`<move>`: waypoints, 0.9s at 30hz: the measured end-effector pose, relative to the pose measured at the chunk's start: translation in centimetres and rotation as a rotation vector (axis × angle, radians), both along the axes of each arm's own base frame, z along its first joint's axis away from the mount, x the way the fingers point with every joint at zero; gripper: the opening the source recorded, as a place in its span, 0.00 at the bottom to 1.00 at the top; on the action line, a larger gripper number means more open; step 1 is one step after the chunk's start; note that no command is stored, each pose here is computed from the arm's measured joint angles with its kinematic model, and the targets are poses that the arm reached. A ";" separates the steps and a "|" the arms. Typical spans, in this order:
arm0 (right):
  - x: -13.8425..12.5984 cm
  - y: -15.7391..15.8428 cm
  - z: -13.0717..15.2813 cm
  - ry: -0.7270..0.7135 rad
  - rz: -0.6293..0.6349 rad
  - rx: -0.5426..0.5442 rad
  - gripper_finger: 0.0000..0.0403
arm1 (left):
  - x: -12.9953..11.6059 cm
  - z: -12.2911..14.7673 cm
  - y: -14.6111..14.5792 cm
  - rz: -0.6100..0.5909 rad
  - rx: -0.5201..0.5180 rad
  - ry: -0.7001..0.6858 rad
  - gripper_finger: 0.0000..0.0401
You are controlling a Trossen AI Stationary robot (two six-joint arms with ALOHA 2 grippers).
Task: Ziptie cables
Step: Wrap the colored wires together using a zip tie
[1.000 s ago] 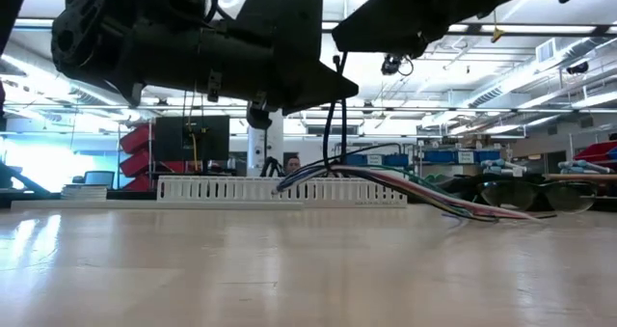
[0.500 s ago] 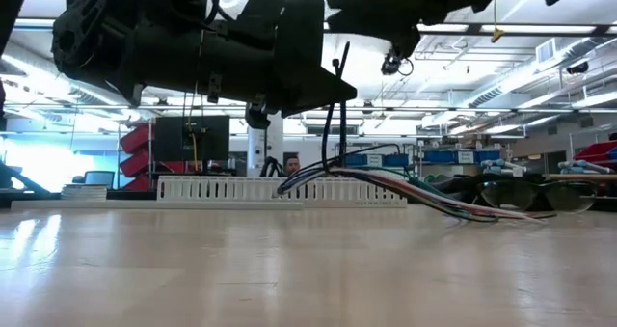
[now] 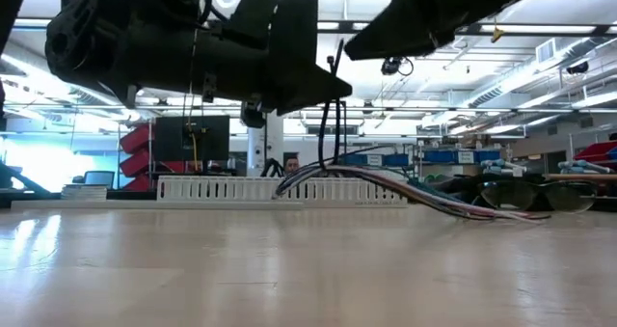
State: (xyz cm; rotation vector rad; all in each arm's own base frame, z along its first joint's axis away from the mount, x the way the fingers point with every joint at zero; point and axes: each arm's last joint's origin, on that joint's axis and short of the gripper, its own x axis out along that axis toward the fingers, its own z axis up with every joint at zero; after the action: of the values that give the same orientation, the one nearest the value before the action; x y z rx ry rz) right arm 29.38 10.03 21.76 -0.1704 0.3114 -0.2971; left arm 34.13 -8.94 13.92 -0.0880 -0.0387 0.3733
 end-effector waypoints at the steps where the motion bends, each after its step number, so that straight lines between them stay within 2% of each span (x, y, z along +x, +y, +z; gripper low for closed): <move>1: 0.0 -0.1 0.0 -0.007 -0.003 0.006 0.33 | 0.0 0.1 0.0 0.000 0.008 -0.006 0.00; 12: 0.3 -0.3 0.9 -0.101 0.002 0.014 0.33 | 0.0 0.1 -0.1 -0.027 0.015 -0.008 0.00; 27: 0.3 -0.1 0.8 -0.128 0.061 0.043 0.33 | 0.2 0.5 0.0 -0.038 0.025 -0.028 0.00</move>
State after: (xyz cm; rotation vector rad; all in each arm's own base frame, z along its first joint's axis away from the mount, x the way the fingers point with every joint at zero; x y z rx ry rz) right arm 29.66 9.88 22.59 -0.1181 0.1851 -0.2397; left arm 34.29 -8.92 14.38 -0.0688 -0.0698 0.3340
